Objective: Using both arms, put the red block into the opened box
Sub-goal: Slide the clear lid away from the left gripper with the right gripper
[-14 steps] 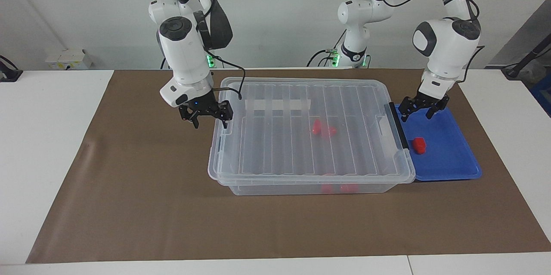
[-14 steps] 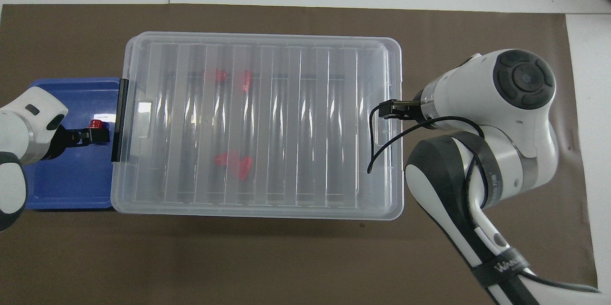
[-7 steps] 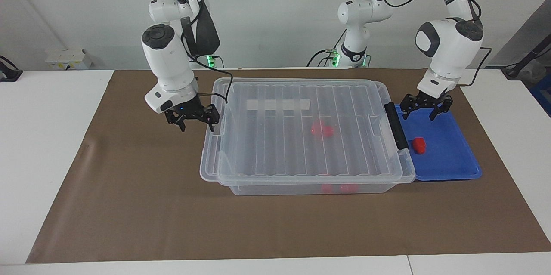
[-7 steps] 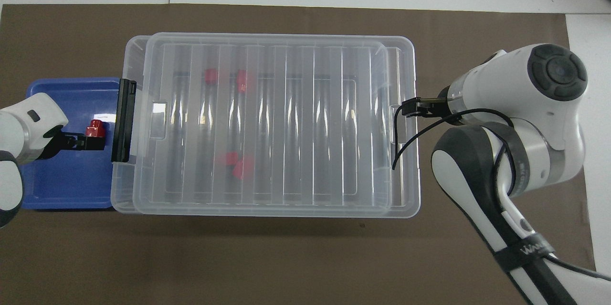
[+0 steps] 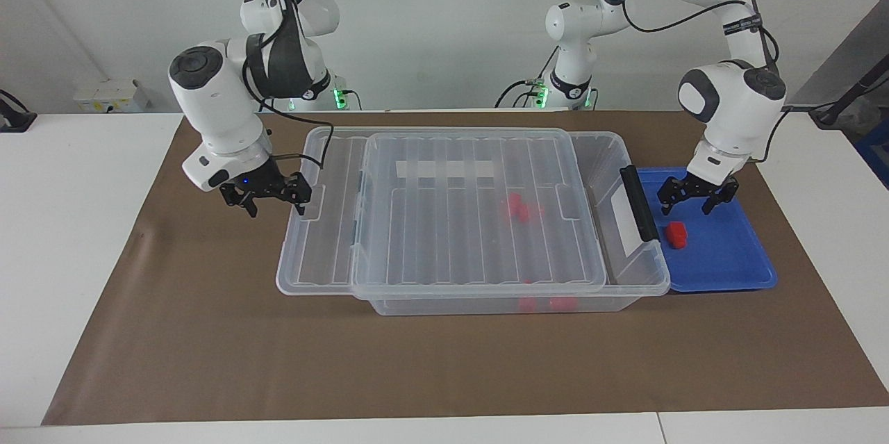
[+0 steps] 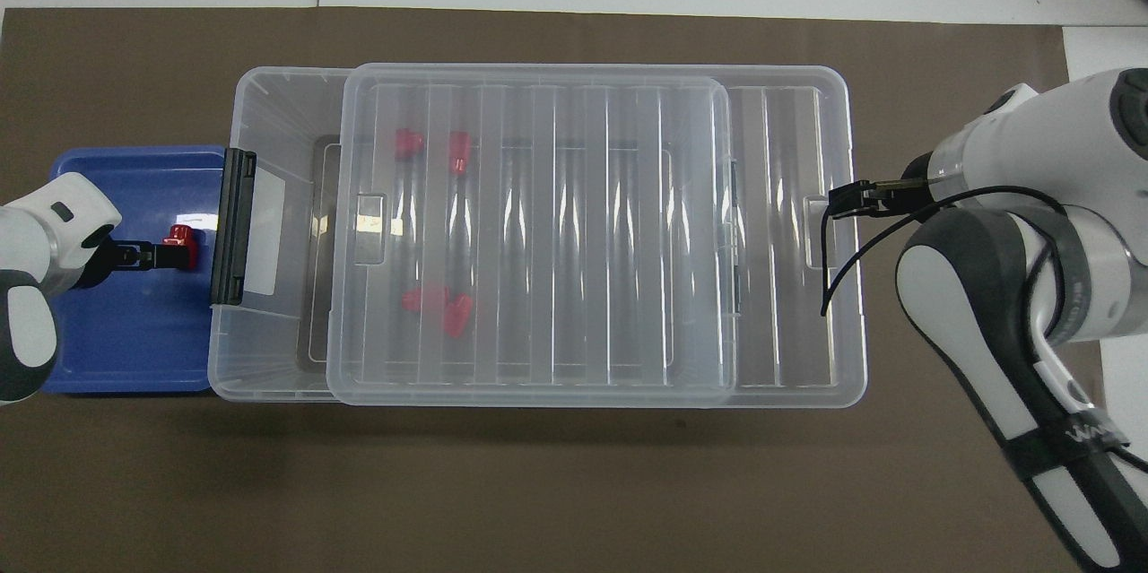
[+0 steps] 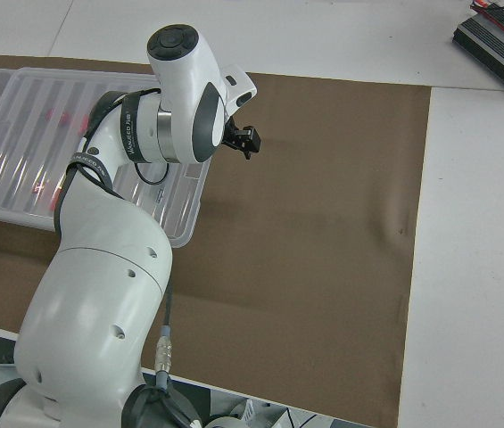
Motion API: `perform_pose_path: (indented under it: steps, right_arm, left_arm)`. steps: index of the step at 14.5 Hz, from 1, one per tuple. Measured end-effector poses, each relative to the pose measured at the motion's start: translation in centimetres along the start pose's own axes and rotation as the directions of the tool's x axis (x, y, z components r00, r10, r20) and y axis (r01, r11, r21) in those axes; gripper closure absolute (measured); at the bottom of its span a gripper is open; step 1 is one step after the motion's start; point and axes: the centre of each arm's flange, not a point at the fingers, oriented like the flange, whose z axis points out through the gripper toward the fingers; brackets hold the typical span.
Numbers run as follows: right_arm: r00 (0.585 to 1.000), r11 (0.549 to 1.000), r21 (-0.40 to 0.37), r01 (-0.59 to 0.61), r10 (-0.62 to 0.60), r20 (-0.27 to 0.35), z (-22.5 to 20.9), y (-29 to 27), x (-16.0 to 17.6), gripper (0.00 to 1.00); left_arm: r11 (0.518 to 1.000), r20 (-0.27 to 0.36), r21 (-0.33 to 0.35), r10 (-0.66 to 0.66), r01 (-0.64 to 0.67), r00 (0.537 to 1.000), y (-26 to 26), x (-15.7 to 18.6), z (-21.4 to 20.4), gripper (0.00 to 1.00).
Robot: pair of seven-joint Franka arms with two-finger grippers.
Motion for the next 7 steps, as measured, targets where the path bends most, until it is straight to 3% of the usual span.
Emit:
perform_pose_path:
  steps: [7]
  right_arm:
    - [0.999,1.000,-0.003,0.023,-0.022,0.033,0.0,6.5,-0.4,0.00]
  left_arm:
    - [0.996,-0.008,-0.005,-0.084,0.084,0.996,0.5,0.4,2.4,0.00]
